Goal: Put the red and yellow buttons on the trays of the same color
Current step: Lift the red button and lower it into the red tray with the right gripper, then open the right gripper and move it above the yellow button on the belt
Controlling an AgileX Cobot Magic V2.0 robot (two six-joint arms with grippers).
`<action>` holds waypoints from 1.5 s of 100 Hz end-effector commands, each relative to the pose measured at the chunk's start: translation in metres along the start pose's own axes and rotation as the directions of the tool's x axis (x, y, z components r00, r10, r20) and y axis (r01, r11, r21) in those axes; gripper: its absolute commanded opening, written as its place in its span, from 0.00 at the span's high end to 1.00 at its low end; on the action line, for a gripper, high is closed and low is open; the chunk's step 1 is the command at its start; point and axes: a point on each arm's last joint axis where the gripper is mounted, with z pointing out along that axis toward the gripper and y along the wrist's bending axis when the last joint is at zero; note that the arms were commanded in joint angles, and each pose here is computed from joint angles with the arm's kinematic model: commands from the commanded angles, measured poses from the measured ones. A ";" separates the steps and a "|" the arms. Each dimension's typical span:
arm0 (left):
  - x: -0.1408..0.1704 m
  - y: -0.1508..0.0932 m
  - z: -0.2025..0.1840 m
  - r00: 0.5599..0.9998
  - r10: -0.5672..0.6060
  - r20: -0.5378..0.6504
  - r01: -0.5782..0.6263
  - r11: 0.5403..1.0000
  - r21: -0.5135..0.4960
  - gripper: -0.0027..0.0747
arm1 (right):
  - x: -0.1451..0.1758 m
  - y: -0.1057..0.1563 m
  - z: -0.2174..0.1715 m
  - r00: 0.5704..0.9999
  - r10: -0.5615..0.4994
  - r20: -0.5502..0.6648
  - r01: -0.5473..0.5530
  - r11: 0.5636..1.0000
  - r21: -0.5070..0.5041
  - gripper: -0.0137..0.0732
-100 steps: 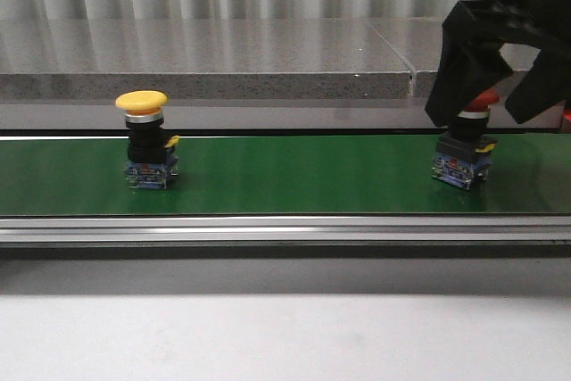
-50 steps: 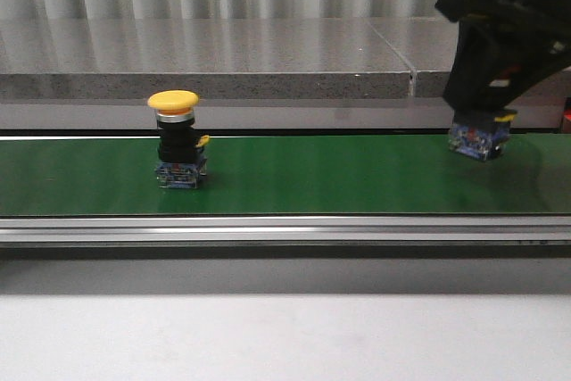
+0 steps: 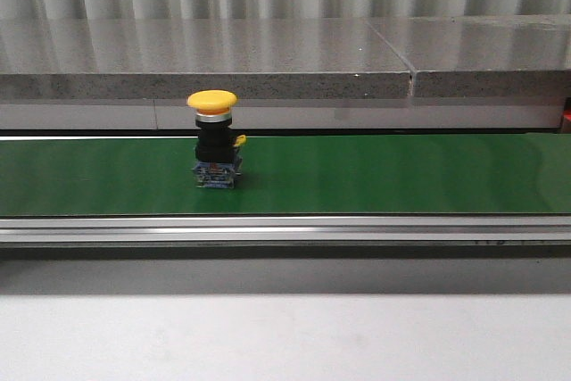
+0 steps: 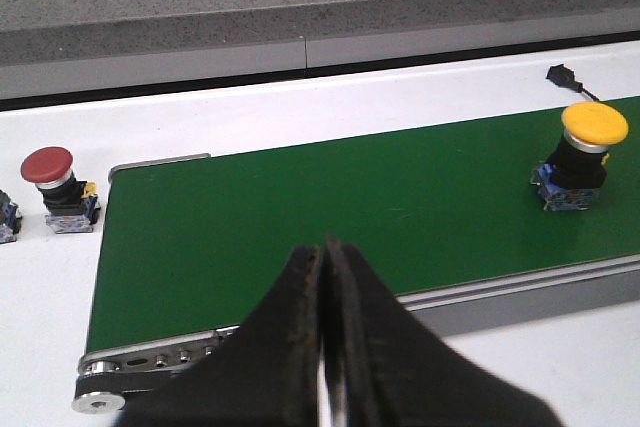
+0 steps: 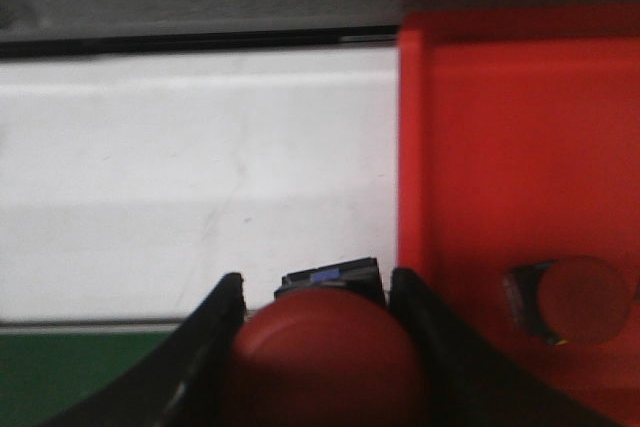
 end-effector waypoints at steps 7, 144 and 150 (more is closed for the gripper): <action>-0.015 0.000 -0.004 0.995 -0.013 0.097 0.013 1.000 0.000 0.99 | -0.024 -0.025 0.000 0.990 0.028 0.135 -0.036 0.998 0.055 0.72; -0.015 0.000 -0.004 0.995 -0.013 0.097 0.013 1.000 0.000 0.99 | -0.024 -0.072 0.103 0.991 0.087 0.101 -0.098 0.990 0.104 0.12; -0.015 0.000 -0.004 0.995 -0.013 0.097 0.013 1.000 0.000 0.99 | -0.027 -0.070 0.096 0.990 0.082 0.114 -0.094 0.990 0.104 0.11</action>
